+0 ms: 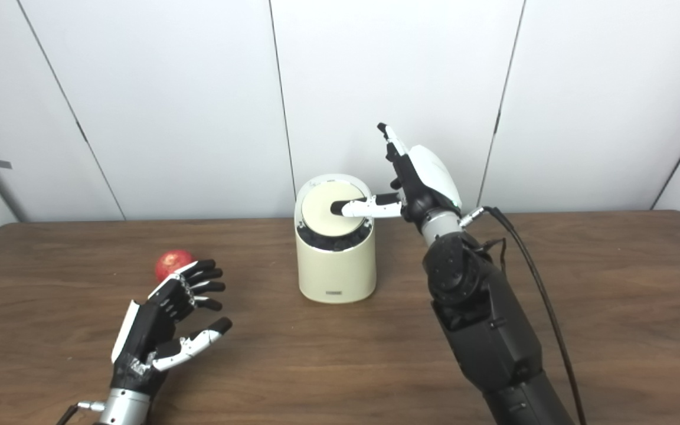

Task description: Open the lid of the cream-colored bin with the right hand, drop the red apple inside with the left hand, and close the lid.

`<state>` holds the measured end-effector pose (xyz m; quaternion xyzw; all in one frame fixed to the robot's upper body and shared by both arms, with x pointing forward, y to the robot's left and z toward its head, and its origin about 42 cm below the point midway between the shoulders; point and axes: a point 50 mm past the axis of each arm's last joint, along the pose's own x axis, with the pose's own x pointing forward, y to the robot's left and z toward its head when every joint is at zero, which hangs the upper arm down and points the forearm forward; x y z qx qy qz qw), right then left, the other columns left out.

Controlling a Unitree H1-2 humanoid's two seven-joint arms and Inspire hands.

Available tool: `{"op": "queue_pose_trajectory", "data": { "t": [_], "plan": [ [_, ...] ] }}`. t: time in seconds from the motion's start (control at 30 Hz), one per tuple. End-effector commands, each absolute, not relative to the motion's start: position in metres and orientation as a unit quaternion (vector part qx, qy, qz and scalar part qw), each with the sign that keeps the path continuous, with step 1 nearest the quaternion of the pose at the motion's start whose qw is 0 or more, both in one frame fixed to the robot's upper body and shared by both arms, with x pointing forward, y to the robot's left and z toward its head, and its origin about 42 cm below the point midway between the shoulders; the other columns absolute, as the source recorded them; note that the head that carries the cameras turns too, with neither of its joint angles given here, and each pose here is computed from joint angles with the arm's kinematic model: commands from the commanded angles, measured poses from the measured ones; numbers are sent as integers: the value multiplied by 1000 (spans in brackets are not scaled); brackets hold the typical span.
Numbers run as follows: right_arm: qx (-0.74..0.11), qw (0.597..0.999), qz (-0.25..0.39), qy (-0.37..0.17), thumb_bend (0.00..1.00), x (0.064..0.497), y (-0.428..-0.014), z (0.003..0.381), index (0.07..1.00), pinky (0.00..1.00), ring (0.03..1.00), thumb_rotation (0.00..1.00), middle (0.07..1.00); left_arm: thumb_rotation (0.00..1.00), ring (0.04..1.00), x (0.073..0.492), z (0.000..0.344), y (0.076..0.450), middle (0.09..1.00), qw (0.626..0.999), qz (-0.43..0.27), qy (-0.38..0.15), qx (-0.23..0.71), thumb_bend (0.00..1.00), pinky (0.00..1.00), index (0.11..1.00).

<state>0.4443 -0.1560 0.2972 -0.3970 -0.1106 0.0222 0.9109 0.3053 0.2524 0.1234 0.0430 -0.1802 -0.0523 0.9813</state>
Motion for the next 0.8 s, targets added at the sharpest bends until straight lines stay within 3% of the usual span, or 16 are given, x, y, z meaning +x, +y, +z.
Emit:
{"op": "queue_pose_trajectory", "data": {
  "t": [0.0, 0.77],
  "plan": [
    [-403, 902, 8, -155, 913, 450, -147, 329, 994, 635, 858, 420, 963, 0, 717, 300, 110, 247, 771, 984, -50, -168, 36, 611, 588, 802],
    [-506, 852, 8, -136, 949, 459, -135, 307, 983, 796, 917, 325, 979, 0, 722, 299, 115, 243, 778, 983, -53, -174, 29, 610, 585, 813]
  ]
}}
